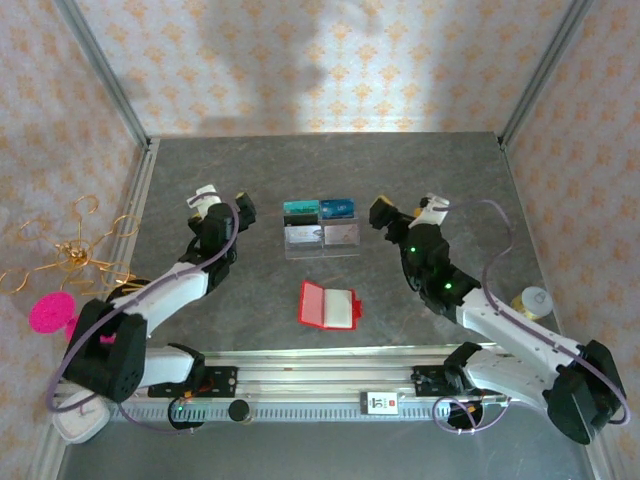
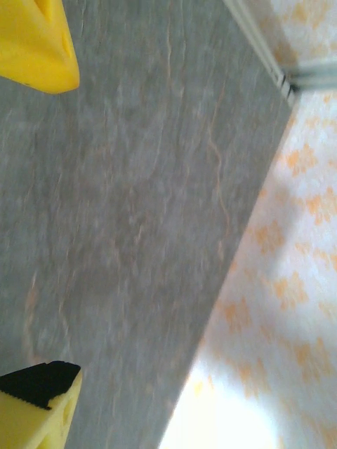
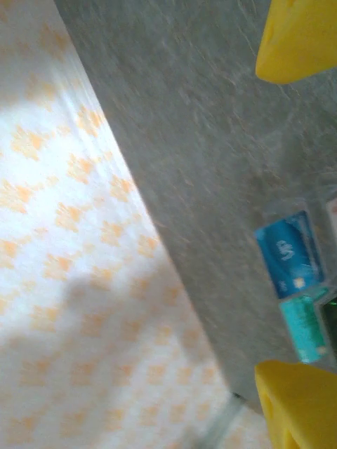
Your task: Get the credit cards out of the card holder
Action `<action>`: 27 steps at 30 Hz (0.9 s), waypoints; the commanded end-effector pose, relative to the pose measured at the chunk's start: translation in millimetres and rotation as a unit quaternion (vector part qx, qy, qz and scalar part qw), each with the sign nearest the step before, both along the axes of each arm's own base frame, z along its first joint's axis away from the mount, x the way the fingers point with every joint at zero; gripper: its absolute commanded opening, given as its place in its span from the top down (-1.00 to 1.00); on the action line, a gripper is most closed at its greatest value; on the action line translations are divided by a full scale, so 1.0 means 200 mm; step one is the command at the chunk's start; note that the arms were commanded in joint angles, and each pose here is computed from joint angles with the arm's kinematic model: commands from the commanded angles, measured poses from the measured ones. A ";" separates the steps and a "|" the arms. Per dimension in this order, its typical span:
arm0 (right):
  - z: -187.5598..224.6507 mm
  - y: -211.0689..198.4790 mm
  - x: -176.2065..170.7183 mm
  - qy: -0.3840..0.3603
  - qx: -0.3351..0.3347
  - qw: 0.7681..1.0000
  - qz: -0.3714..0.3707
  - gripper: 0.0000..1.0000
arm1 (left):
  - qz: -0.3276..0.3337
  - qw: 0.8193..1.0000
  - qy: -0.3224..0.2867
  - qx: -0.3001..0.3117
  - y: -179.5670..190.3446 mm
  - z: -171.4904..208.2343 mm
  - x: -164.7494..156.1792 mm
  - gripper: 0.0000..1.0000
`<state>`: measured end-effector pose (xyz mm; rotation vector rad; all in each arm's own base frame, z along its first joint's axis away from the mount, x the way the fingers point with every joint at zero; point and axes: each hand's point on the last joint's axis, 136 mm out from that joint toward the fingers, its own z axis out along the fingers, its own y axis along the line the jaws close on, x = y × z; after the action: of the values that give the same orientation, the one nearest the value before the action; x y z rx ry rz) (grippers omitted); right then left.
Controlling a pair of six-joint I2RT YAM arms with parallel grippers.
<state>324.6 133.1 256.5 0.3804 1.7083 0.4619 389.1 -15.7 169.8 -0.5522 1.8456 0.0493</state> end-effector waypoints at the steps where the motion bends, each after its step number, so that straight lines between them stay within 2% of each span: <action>1: 0.02 -0.18 0.01 0.005 -0.004 0.995 -0.097 -1.00 | 0.069 0.995 -0.006 0.067 0.21 0.07 0.05 -0.99; 6: 0.00 -0.27 -0.01 0.011 -0.005 0.989 -0.147 -1.00 | 0.090 0.983 0.036 0.153 0.33 -0.06 0.04 -0.99; 9: 0.01 -0.28 -0.01 0.015 -0.018 0.988 -0.154 -1.00 | 0.095 0.976 0.024 0.194 0.39 -0.10 0.01 -0.99; 11: 0.02 -0.32 -0.01 0.016 -0.026 0.984 -0.173 -1.00 | 0.079 0.983 0.016 0.166 0.42 -0.17 0.01 -0.99; 13: 0.03 -0.34 -0.02 0.009 -0.028 0.982 -0.184 -1.00 | 0.082 0.986 -0.022 0.141 0.45 -0.17 -0.03 -0.99; 15: 0.03 -0.36 -0.03 -0.002 -0.037 0.981 -0.190 -1.00 | 0.057 0.988 -0.043 0.138 0.43 -0.17 -0.03 -0.99; 17: 0.03 -0.35 -0.03 -0.018 -0.073 0.982 -0.172 -1.00 | 0.034 0.989 -0.054 0.131 0.39 -0.18 -0.07 -0.99; 18: 0.03 -0.34 -0.02 -0.024 -0.095 0.982 -0.161 -1.00 | 0.026 0.988 -0.078 0.129 0.38 -0.16 -0.11 -0.99; 19: 0.01 -0.35 -0.02 -0.025 -0.120 0.978 -0.166 -0.99 | 0.013 0.988 -0.089 0.126 0.37 -0.19 -0.16 -0.99; 20: -0.01 -0.39 -0.02 -0.021 -0.133 0.973 -0.186 -1.00 | 0.026 0.982 -0.136 0.130 0.38 -0.13 -0.21 -0.99; 21: -0.02 -0.43 -0.02 -0.017 -0.145 0.968 -0.204 -1.00 | 0.030 0.980 -0.148 0.131 0.39 -0.11 -0.21 -0.99; 23: -0.07 -0.55 0.00 -0.001 -0.166 0.955 -0.244 -1.00 | 0.039 0.988 -0.092 0.119 0.41 -0.18 -0.16 -0.99; 26: -0.17 -0.75 0.01 0.016 -0.182 0.939 -0.291 -1.00 | 0.046 0.983 -0.125 0.127 0.41 -0.13 -0.18 -0.99; 27: -0.21 -0.80 0.01 0.017 -0.187 0.937 -0.294 -1.00 | 0.043 0.986 -0.105 0.122 0.41 -0.16 -0.17 -0.99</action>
<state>329.9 4.2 221.0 0.5575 1.6181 -0.2000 347.2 66.0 113.8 -0.4397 1.6675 0.2932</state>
